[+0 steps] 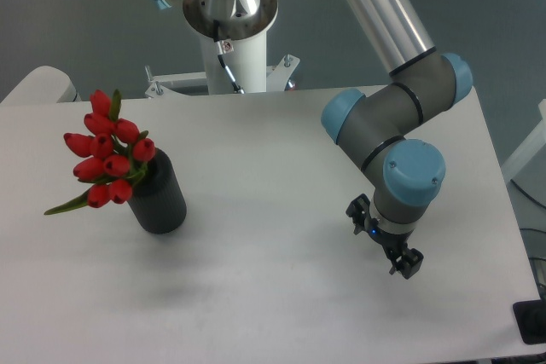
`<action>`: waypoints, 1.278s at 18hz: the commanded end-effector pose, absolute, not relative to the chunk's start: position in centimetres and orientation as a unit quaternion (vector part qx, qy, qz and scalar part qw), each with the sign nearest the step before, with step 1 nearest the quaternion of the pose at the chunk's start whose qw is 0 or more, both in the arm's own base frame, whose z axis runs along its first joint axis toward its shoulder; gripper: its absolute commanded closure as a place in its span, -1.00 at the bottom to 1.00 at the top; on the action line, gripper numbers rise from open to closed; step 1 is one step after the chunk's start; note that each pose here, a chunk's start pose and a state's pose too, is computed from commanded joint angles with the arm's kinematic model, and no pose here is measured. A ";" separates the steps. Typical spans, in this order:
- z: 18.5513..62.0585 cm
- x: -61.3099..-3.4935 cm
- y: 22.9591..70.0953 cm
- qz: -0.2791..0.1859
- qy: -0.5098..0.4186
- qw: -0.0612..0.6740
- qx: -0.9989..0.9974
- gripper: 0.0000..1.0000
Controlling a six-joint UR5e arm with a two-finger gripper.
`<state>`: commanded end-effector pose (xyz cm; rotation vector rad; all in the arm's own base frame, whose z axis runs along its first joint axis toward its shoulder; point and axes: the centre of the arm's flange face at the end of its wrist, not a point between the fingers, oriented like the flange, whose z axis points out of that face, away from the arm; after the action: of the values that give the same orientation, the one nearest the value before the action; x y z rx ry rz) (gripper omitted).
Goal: Pick up the flowers from the vase
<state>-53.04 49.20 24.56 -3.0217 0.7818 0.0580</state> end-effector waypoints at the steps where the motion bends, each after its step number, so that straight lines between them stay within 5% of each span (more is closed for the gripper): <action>1: 24.6 -53.1 49.2 0.019 0.250 0.010 -0.968 -1.00; 9: 24.3 -52.3 49.0 0.037 0.245 0.023 -0.969 -1.00; 23: 28.5 -42.1 45.5 -0.072 0.222 0.282 -0.931 -1.00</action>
<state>-42.08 45.53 28.50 -2.4931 0.5940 -0.1941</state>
